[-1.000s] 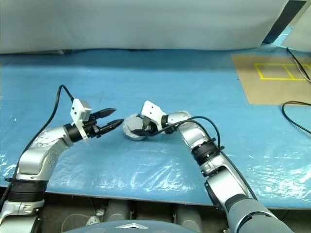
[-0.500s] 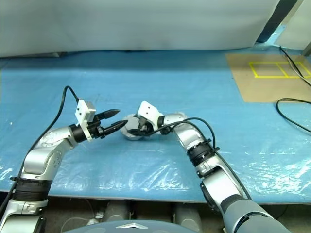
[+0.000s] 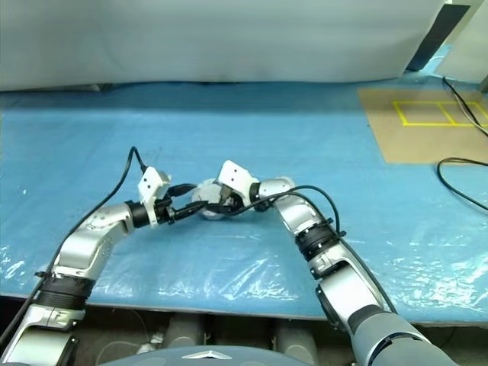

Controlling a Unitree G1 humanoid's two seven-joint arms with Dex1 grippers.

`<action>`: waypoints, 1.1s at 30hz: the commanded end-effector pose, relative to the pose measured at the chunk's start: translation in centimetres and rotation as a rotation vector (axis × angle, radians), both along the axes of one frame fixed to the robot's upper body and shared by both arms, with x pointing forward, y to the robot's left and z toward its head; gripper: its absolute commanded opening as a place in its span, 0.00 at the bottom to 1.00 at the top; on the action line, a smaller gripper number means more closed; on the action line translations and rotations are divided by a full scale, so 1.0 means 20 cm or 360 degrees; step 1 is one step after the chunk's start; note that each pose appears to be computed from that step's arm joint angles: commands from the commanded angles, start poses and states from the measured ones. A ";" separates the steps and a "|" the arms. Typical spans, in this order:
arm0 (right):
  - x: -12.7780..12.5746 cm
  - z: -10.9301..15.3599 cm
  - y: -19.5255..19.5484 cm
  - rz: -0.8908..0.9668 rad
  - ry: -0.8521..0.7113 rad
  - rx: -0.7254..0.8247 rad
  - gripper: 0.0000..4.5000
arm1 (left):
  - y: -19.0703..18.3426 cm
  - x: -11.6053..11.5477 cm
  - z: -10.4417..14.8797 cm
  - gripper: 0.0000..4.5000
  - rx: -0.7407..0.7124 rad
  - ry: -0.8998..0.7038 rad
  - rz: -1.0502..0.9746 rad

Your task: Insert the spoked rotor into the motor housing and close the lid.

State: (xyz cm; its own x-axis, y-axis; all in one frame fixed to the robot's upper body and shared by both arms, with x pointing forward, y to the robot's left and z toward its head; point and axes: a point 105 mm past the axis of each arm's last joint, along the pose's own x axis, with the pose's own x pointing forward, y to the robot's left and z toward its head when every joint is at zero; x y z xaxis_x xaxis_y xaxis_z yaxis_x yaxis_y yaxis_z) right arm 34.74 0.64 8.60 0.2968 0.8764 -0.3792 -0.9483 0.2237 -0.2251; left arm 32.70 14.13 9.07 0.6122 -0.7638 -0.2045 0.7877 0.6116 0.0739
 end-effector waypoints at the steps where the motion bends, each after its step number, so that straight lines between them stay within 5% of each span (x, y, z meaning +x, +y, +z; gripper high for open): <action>1: -0.02 -0.13 -0.08 -0.0071 0.0128 -0.0126 0.66 | -0.04 0.04 -0.03 0.72 0.0013 -0.0033 -0.0006; 8: -0.02 -0.14 -0.12 -0.0094 0.0129 -0.0138 0.66 | -0.12 0.05 0.05 0.72 -0.0161 -0.0057 -0.0118; 19: -0.02 -0.16 -0.14 -0.0119 0.0138 -0.0147 0.66 | -0.11 0.00 0.14 0.00 -0.0316 -0.0049 -0.0231; 33: -0.03 -0.13 -0.13 -0.0140 0.0199 -0.0080 0.66 | -0.13 0.03 -0.16 0.00 0.0027 0.0065 -0.0194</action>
State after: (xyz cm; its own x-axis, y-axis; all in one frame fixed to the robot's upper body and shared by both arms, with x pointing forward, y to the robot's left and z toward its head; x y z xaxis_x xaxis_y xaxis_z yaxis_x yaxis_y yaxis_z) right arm 34.39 -0.24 8.61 0.3168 0.8689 -0.3803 -0.9460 0.2604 -0.1930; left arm 33.85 10.72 8.70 0.5037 -0.8524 -0.1404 0.8638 0.4958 0.0894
